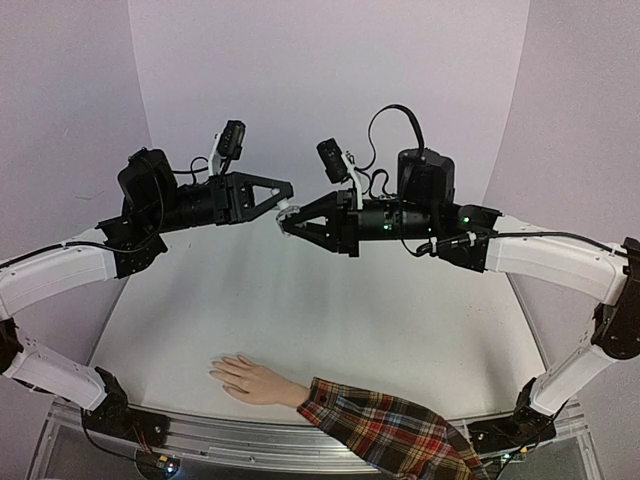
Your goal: Paint the nails
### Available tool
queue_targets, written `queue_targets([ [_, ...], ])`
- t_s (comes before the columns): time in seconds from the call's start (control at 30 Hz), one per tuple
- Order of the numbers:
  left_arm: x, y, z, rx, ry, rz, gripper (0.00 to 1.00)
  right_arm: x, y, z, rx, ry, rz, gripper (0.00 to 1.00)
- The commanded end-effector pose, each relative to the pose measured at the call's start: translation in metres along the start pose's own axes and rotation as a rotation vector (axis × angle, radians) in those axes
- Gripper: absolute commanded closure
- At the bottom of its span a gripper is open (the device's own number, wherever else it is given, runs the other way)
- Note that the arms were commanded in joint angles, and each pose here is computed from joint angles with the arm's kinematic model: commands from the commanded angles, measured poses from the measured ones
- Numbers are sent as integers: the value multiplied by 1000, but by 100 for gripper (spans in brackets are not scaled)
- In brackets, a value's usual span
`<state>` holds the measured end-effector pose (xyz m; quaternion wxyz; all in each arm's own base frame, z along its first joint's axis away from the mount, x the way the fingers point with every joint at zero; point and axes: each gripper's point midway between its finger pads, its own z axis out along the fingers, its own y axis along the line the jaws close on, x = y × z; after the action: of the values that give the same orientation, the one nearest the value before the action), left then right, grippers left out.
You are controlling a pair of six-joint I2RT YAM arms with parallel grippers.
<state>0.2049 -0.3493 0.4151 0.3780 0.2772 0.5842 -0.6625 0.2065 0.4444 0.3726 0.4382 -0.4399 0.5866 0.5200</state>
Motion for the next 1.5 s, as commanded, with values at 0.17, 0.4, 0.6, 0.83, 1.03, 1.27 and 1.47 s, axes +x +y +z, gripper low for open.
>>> queue_targets([
  [0.17,-7,-8,-1,3,2,52,87,-27,-28,-2,156,-109,28,100],
  [0.4,-12,45,-4,-322,-41,31,100,-30,-103,-38,949,-133,-81,100],
  [0.6,-6,54,6,-331,-22,2,100,-29,-91,-22,1092,-61,-237,100],
  [0.83,3,38,11,-227,20,2,71,-13,-75,-6,864,-18,-253,100],
  [1.03,2,26,1,-207,28,3,24,-2,-61,-17,707,4,-294,100],
  [1.27,0,21,-6,-218,32,-13,7,8,-48,-21,594,22,-310,100],
  [1.47,-2,24,-3,-244,51,-22,16,10,-43,-15,548,22,-298,100],
])
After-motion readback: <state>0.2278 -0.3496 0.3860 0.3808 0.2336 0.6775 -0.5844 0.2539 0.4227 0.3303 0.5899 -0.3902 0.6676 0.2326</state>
